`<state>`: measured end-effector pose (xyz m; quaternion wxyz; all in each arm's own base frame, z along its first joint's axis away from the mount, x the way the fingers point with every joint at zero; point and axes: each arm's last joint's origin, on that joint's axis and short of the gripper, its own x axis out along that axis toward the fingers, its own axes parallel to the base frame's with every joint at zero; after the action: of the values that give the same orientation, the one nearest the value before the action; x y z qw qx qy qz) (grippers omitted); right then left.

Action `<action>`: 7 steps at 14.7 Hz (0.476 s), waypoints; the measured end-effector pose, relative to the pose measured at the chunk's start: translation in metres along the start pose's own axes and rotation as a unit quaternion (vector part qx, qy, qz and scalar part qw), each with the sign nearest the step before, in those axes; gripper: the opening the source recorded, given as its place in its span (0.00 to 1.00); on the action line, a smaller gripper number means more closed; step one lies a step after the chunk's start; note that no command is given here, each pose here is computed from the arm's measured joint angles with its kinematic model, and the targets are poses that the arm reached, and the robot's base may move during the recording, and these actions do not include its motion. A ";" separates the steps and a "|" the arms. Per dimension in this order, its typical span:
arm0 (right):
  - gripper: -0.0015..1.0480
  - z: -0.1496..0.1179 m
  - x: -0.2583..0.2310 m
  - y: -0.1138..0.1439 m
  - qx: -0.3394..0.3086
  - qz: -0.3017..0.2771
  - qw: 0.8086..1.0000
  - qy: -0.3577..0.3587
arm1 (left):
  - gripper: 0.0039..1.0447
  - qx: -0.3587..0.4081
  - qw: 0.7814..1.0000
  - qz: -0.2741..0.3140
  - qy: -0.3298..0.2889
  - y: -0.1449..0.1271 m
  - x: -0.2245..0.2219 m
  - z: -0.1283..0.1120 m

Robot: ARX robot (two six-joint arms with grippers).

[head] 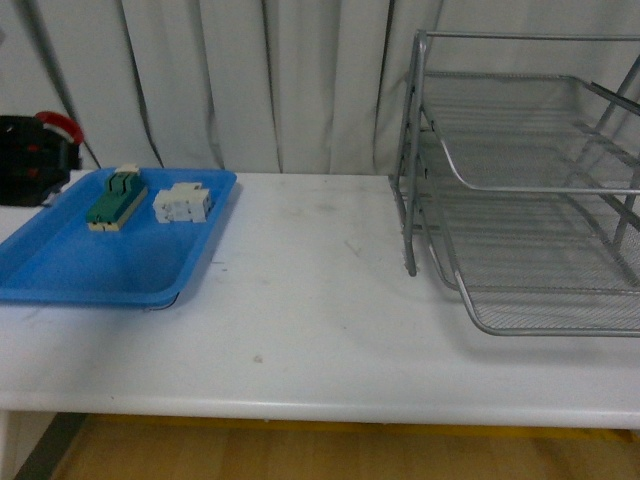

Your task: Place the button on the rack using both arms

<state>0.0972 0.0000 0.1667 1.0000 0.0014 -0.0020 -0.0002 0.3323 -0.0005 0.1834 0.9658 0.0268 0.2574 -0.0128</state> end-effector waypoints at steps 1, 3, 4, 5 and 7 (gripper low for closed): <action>0.94 0.000 0.000 0.000 0.000 0.000 1.000 0.000 | 0.34 -0.002 1.000 -0.003 0.005 -0.005 -0.022 -0.017; 0.94 0.000 0.000 0.000 0.000 0.000 1.000 0.000 | 0.34 -0.014 1.000 -0.010 0.008 -0.015 -0.057 -0.051; 0.94 0.000 0.000 0.000 0.000 0.000 1.000 0.000 | 0.34 -0.027 1.000 -0.013 0.006 -0.018 -0.062 -0.061; 0.94 0.000 0.000 0.000 0.000 0.000 1.000 0.000 | 0.34 -0.039 0.999 -0.012 0.014 -0.021 -0.063 -0.072; 0.94 0.000 0.000 0.000 0.000 0.000 1.000 0.000 | 0.34 -0.060 0.997 -0.017 0.036 -0.030 -0.068 -0.092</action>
<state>0.0972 0.0000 0.1667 1.0000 0.0012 -0.0020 -0.0002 0.2262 -0.0241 0.1362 0.9555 -0.0347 0.2928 -0.0131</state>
